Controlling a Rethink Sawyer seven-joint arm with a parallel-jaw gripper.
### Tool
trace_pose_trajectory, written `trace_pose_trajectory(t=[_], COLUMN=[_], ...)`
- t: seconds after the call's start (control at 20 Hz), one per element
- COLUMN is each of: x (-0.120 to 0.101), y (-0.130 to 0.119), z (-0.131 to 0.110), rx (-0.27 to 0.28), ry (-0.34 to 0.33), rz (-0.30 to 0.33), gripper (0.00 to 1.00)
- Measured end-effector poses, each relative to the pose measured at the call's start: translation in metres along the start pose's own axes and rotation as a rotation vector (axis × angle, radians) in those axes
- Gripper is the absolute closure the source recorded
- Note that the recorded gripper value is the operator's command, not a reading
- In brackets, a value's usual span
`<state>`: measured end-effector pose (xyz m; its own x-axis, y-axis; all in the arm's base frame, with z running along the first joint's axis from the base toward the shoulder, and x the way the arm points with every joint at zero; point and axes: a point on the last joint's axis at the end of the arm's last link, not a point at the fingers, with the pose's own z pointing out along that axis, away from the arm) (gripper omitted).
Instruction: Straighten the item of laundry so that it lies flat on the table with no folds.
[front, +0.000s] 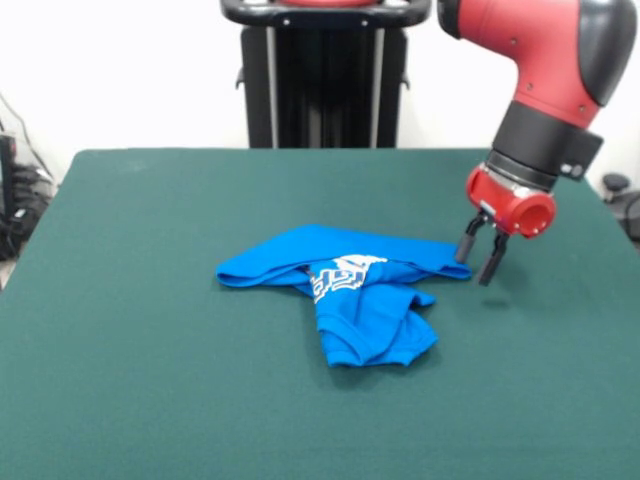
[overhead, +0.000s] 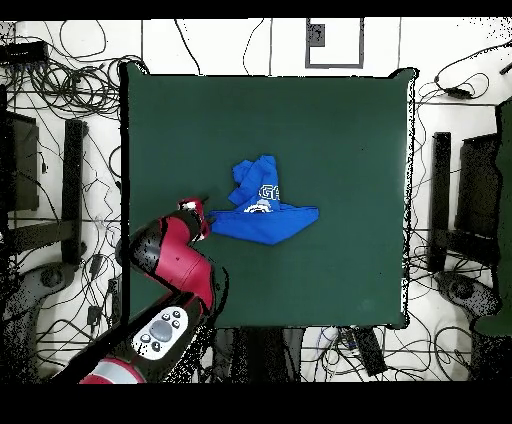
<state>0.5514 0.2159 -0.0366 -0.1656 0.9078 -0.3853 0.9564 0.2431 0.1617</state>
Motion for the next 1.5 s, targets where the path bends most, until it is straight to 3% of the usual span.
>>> trace_pose_trajectory(t=[0.3, 1.5], x=[0.0091, 0.0024], y=[-0.0097, -0.0075], z=[0.0089, 0.0081], rx=[0.027, 0.032], ry=[-0.001, 0.001], rz=[0.045, 0.066], gripper=[0.00, 0.00])
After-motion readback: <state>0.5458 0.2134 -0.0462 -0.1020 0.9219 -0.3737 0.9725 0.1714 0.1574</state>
